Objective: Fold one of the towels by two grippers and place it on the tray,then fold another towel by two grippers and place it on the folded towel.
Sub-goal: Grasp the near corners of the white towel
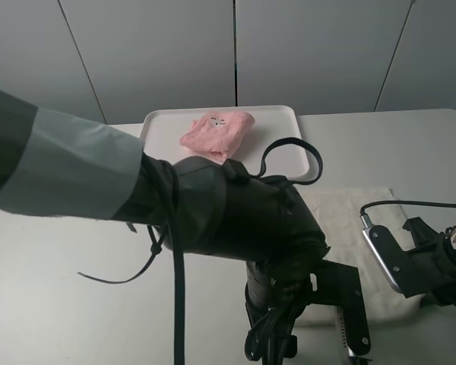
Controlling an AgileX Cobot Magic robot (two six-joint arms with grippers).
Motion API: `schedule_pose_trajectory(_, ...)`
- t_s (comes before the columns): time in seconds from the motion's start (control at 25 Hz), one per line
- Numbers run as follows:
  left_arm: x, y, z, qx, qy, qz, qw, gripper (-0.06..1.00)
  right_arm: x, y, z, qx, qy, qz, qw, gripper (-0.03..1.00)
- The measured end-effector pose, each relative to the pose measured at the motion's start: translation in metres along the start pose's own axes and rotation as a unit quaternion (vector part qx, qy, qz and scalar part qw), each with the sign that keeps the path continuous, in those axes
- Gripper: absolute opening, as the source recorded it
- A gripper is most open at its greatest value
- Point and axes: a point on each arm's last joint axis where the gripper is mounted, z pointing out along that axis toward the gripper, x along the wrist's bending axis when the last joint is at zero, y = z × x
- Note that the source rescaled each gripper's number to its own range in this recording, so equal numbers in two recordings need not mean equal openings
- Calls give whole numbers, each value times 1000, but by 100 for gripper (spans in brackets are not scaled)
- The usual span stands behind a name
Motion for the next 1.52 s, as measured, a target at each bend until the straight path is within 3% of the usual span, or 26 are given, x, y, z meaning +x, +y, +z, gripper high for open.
schedule_pose_trajectory(0.96, -5, 7, 3, -9, 3, 14, 1000, 92, 0, 0, 0, 0, 1, 5, 1000, 0)
schedule_pose_trajectory(1.08, -5, 7, 3, -9, 2, 14, 1000, 76, 0, 0, 0, 0, 1, 5, 1000, 0)
schedule_pose_trajectory(1.28, -4, 9, 4, -19, 10, 18, 1000, 26, 0, 0, 0, 0, 1, 6, 1000, 0)
schedule_pose_trajectory(1.4, -3, 10, 4, -25, 16, 21, 999, 4, 0, 0, 0, 0, 1, 7, 1000, 0)
schedule_pose_trajectory(1.52, -3, 10, 4, -24, 17, 6, 1000, 0, 0, 0, 0, 0, 1, 12, 1000, 0)
